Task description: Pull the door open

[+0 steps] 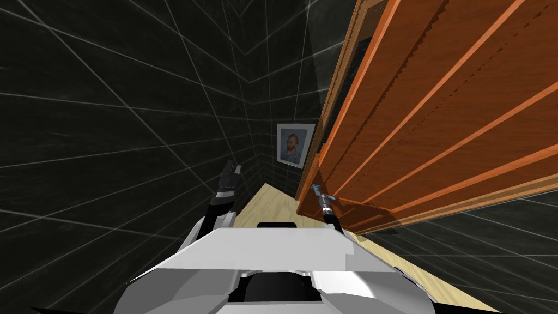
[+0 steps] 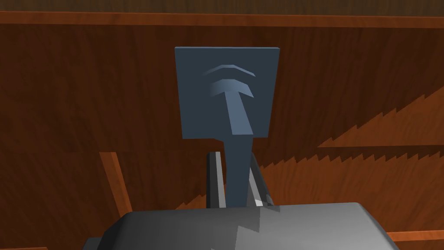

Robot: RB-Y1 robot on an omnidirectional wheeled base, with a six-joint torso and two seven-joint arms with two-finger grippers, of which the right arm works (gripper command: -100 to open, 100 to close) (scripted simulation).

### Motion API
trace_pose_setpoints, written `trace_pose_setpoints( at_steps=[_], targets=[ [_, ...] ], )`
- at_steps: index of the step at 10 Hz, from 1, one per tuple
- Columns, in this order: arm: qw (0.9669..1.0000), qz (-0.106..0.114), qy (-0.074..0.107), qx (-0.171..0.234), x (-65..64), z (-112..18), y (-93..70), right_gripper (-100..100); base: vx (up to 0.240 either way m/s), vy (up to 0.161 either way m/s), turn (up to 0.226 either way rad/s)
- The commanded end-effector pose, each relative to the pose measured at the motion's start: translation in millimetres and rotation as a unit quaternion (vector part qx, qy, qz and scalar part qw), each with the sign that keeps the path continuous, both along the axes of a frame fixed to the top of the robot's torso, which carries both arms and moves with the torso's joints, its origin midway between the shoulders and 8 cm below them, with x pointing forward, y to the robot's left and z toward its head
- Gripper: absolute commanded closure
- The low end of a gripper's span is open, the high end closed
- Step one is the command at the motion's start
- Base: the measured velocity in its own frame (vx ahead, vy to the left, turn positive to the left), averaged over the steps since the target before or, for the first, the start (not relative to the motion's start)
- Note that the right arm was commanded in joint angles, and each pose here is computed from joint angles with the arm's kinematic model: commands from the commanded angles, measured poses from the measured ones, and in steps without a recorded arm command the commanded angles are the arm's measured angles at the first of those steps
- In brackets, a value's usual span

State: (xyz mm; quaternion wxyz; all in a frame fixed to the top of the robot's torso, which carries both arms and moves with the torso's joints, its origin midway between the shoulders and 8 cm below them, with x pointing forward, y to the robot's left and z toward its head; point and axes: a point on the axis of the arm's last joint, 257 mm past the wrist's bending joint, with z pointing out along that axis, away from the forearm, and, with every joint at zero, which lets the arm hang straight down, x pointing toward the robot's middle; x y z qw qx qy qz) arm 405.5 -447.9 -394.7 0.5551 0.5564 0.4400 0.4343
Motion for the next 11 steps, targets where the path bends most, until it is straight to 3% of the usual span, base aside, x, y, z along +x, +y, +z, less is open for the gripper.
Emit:
trace_pose_setpoints(
  at_steps=[1,7,8,11],
  targets=[
    [0.9999,0.012,-0.002,0.001,-2.8,0.8,4.1,100,-0.209,-0.021,0.115],
    [0.9984,0.057,-0.004,0.001,-17.5,2.2,14.3,100,-0.232,-0.042,0.103],
    [0.9988,0.05,-0.003,0.0,-15.4,1.7,10.4,100,-0.109,-0.027,0.026],
    [0.9971,0.076,-0.003,0.0,-33.5,0.6,13.7,100,-0.204,-0.058,0.138]
  ],
)
